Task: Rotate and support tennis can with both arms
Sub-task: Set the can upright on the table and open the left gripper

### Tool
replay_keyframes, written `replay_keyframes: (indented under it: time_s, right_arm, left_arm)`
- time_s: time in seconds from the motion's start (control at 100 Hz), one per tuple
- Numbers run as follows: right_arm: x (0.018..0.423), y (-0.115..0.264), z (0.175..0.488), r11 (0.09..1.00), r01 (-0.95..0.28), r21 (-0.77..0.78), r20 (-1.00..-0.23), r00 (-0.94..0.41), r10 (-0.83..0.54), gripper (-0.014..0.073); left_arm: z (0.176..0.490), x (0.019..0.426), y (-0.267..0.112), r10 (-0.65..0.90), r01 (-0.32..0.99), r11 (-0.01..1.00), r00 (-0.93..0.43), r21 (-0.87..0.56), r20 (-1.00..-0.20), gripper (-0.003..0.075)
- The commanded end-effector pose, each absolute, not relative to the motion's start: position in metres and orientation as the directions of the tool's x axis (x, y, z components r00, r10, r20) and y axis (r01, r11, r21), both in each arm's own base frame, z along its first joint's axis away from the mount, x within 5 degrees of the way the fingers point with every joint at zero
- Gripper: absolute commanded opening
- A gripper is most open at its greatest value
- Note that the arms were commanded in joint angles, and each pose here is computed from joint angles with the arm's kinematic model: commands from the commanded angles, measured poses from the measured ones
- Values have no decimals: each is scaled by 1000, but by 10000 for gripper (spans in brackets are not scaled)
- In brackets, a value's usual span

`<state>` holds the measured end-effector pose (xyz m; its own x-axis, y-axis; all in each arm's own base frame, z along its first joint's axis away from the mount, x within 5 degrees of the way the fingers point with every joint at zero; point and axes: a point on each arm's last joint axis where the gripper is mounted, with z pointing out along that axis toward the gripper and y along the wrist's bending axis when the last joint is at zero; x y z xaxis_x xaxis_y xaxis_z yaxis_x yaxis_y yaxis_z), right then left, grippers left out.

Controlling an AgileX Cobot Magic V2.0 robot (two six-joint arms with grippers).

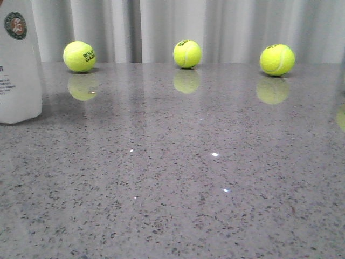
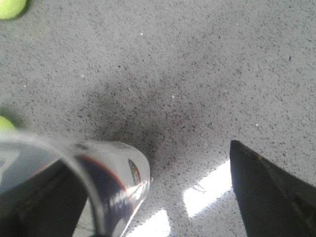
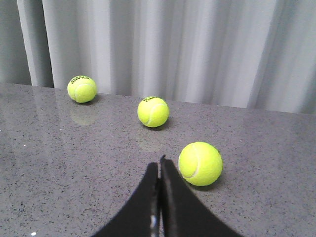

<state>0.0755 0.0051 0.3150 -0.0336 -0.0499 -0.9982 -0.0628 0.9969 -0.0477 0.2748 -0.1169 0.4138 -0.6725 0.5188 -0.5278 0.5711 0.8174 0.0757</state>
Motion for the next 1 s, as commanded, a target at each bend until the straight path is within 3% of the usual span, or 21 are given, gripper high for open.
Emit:
replay_keyframes:
  time_s: [0.0, 0.4, 0.74, 0.99]
  right_arm:
    - [75, 4, 330, 998, -44, -49, -997, 60, -46, -70]
    - [75, 4, 330, 998, -44, -49, -997, 59, -46, -70]
    - [75, 4, 330, 998, -44, -49, -997, 59, -46, -70]
    - [75, 4, 330, 998, -44, -49, -997, 59, -46, -70]
  left_arm:
    - [439, 263, -114, 505, 571, 816, -632, 87, -588, 554]
    - [452, 255, -107, 496, 551, 826, -608, 121, -620, 554]
    - [499, 193, -81, 353, 471, 875, -462, 112, -814, 554]
    - [481, 151, -59, 251, 389, 916, -362, 99, -898, 554]
